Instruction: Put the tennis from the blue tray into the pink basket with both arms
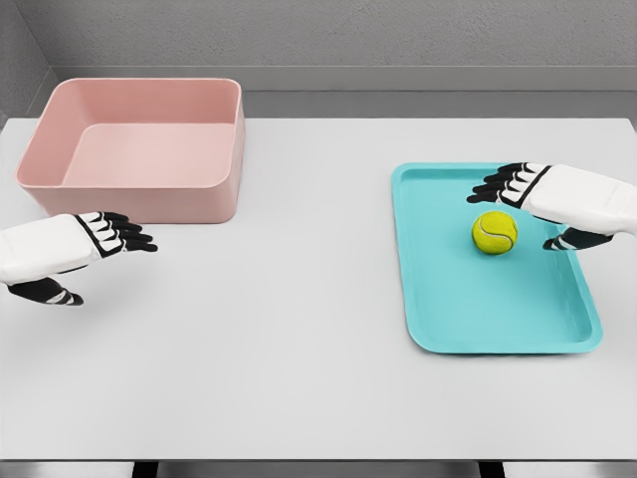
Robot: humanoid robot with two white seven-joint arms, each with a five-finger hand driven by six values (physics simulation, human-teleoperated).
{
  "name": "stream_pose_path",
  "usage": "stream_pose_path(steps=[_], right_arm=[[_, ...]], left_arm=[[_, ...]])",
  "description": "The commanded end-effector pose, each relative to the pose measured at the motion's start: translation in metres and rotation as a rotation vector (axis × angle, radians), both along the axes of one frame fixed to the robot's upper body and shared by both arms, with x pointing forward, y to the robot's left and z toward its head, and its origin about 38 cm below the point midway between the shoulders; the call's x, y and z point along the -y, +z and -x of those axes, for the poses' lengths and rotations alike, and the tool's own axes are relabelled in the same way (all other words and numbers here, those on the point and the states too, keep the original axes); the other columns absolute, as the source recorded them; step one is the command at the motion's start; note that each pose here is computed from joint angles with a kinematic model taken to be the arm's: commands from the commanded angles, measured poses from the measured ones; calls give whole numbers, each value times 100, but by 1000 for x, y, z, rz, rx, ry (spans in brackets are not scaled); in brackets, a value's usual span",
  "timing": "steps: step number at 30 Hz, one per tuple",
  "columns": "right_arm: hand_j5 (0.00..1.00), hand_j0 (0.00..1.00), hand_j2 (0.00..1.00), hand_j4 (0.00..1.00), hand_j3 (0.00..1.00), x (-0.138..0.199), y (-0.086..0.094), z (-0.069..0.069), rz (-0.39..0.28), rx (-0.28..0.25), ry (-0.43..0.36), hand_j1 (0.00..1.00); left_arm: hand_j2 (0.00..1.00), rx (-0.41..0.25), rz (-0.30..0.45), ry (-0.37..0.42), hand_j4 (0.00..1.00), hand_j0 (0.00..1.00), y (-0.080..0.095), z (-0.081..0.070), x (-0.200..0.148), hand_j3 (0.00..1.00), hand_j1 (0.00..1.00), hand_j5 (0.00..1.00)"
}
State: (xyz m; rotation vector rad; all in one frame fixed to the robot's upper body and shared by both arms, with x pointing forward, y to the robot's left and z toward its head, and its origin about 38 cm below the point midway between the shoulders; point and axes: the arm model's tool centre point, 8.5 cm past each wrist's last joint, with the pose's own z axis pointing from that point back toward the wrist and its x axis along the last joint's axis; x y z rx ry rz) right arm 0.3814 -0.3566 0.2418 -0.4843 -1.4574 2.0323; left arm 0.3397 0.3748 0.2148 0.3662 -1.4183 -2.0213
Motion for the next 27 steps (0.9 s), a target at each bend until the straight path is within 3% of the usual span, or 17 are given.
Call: stream_pose_path(steps=[1,4,8,12,15,18,23,27], right_arm=[[100,100,100,100,100,1,0,0,-4,-2,-3,100],[100,100,100,100,100,-6,-3,-4,-7,-4,4,100],[100,100,100,100,100,-8,-13,-11,42,-6,2,100],[100,100,100,100,100,-19,-35,-40,106,-96,-7,100],[100,100,100,100,100,-28,-42,-53,133,-110,-3,100],[100,100,100,100,100,-32,-40,-56,180,-130,17,100],[100,100,100,100,100,-35,-25,-62,200,-101,29,100],[100,100,100,100,100,-35,-33,-60,239,-128,43,100]], left_arm=[[100,-1,5,3,100,100,1,0,0,100,100,100],[100,-1,5,3,100,100,1,0,0,100,100,100],[100,-1,8,2,100,100,0,0,0,100,100,100],[100,-1,11,1,100,100,0,0,1,100,100,100],[100,1,11,0,100,100,0,-1,2,100,100,100],[100,2,8,-1,100,100,-1,-1,2,100,100,100],[100,-1,10,0,100,100,-1,0,2,100,100,100],[100,6,0,27,100,100,4,-4,-8,100,100,100]])
